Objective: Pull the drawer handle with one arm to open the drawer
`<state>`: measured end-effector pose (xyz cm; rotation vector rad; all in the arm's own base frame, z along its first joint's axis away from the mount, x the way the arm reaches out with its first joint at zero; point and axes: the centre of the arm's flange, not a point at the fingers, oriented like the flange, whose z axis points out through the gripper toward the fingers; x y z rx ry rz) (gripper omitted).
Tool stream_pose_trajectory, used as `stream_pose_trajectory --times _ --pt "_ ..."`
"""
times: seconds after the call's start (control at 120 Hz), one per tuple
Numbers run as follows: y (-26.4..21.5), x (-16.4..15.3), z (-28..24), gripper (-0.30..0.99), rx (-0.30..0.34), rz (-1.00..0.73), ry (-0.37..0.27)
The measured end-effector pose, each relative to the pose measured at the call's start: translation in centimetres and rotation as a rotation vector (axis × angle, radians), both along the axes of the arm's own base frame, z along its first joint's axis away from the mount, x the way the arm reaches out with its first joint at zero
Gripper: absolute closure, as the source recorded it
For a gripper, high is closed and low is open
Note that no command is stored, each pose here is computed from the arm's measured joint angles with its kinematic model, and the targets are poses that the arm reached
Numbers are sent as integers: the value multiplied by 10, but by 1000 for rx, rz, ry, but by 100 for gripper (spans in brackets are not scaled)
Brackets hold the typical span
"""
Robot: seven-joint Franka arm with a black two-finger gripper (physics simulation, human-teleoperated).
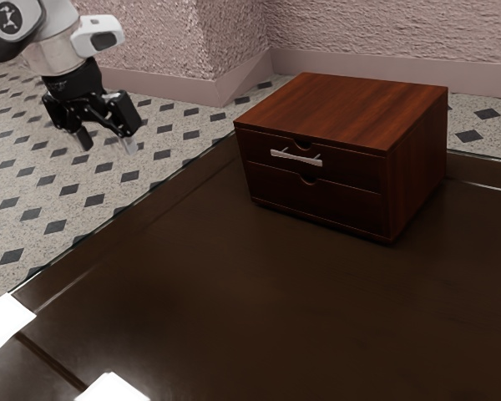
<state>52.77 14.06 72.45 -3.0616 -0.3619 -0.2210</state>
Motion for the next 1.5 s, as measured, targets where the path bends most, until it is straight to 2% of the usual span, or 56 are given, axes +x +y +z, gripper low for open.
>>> stream_pose_trajectory --times 0.183,0.233,0.317,0.4,0.517,0.733,0.833,0.908,0.95,1.125,1.25,1.342,1.5 --pt "-63 12 3 2 3 -144 -12" --pt "-80 9 20 2 9 -180 -44" --pt "-110 -14 76 2 25 -238 -152" --pt "-135 -20 90 2 12 -244 -180" --pt "-153 -18 86 2 -34 -135 -175" --pt "-166 2 61 2 -158 218 -127" --pt "-144 13 30 2 -185 408 -96" --pt "-113 20 -16 2 -196 565 -68" --pt "-95 23 -35 2 -205 646 -74" --pt "-20 33 -72 2 -257 941 -176" --pt "13 32 -83 2 -300 1086 -262" --pt "14 37 -86 3 -336 1140 -311" --pt "-15 65 -87 3 -411 1156 -376"
